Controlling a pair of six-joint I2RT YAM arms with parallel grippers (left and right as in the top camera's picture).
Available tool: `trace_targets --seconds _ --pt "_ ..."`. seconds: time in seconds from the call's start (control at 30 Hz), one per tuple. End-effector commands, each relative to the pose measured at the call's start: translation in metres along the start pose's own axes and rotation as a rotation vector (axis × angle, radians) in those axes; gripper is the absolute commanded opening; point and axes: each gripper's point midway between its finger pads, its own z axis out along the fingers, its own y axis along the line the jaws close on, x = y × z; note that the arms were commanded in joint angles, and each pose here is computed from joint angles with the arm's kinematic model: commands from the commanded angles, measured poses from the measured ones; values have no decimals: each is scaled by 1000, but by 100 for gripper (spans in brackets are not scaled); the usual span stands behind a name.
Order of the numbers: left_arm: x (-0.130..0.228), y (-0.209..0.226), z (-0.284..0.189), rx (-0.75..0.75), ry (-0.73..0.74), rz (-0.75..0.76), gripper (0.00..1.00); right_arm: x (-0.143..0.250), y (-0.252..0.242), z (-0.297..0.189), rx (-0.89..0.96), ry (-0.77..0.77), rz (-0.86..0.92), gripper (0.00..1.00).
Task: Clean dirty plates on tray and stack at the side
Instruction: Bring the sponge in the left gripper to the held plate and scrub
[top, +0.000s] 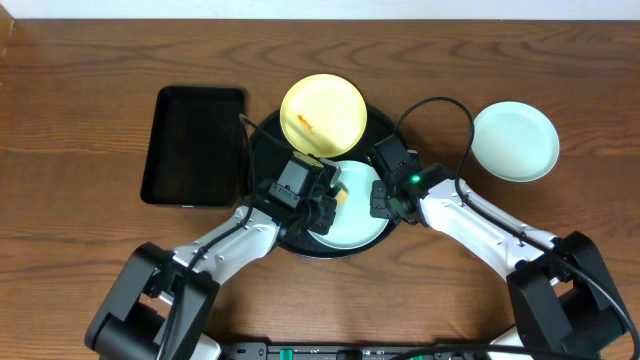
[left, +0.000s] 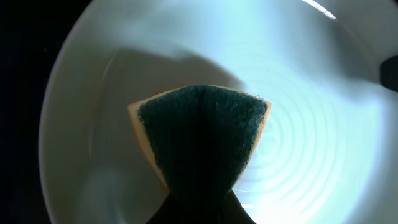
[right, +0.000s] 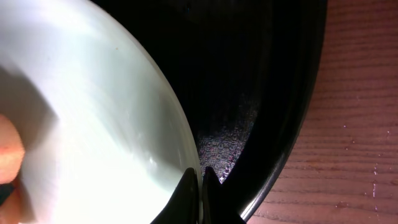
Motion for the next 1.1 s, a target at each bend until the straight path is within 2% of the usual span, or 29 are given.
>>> trace_targets --seconds 0.0,0.43,0.63,0.83,1.07 --pt "7 4 6 -16 19 -22 8 3 -4 2 11 9 -14 1" --pt "-1 6 10 -25 -13 -15 8 7 -1 2 12 16 -27 1" --pt "8 12 24 -36 18 -21 8 7 -1 2 12 16 -27 1" --pt "-7 15 25 -57 -45 -8 8 7 -2 2 13 17 -28 1" --pt "0 20 40 -60 -28 -11 8 8 -2 2 15 19 -27 1"
